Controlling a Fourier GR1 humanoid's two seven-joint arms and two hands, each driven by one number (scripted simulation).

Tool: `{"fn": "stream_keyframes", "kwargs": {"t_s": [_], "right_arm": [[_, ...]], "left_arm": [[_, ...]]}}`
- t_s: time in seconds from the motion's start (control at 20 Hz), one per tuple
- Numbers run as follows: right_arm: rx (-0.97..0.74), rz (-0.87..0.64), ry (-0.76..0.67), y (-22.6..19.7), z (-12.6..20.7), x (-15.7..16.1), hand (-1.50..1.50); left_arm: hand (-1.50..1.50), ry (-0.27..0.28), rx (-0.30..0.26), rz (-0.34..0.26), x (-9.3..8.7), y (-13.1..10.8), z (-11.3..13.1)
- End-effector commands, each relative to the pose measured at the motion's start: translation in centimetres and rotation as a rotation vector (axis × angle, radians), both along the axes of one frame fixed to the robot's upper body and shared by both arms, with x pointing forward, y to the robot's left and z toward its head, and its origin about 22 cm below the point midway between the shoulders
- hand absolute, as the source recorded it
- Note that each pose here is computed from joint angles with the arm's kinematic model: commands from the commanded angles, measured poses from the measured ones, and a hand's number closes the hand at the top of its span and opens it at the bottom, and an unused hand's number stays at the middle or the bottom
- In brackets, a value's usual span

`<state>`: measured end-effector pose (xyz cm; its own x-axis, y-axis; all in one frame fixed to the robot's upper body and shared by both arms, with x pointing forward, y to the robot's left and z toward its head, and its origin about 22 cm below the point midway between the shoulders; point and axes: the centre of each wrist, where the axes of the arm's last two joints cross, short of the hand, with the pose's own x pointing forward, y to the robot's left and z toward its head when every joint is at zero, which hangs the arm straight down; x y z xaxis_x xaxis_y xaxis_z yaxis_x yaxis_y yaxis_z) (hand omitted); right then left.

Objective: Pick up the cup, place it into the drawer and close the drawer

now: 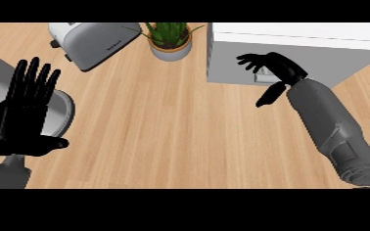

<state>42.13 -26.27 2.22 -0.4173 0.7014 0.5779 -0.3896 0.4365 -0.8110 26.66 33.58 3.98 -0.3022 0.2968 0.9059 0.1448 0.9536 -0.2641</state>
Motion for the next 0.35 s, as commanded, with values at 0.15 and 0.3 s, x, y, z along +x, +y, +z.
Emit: {"fn": "stream_keyframes", "kwargs": {"t_s": [0.15,0.3], "right_arm": [[-0.042,-0.141,0.011,-3.7,2.1,0.7,-1.50],[-0.059,-0.141,0.003,-4.2,2.6,0.8,-1.50]], "left_arm": [[-1.50,-0.002,0.012,-0.006,-0.1,-0.6,-0.5],[-1.50,0.002,0.002,0.000,0.1,-0.6,-1.0]]}}
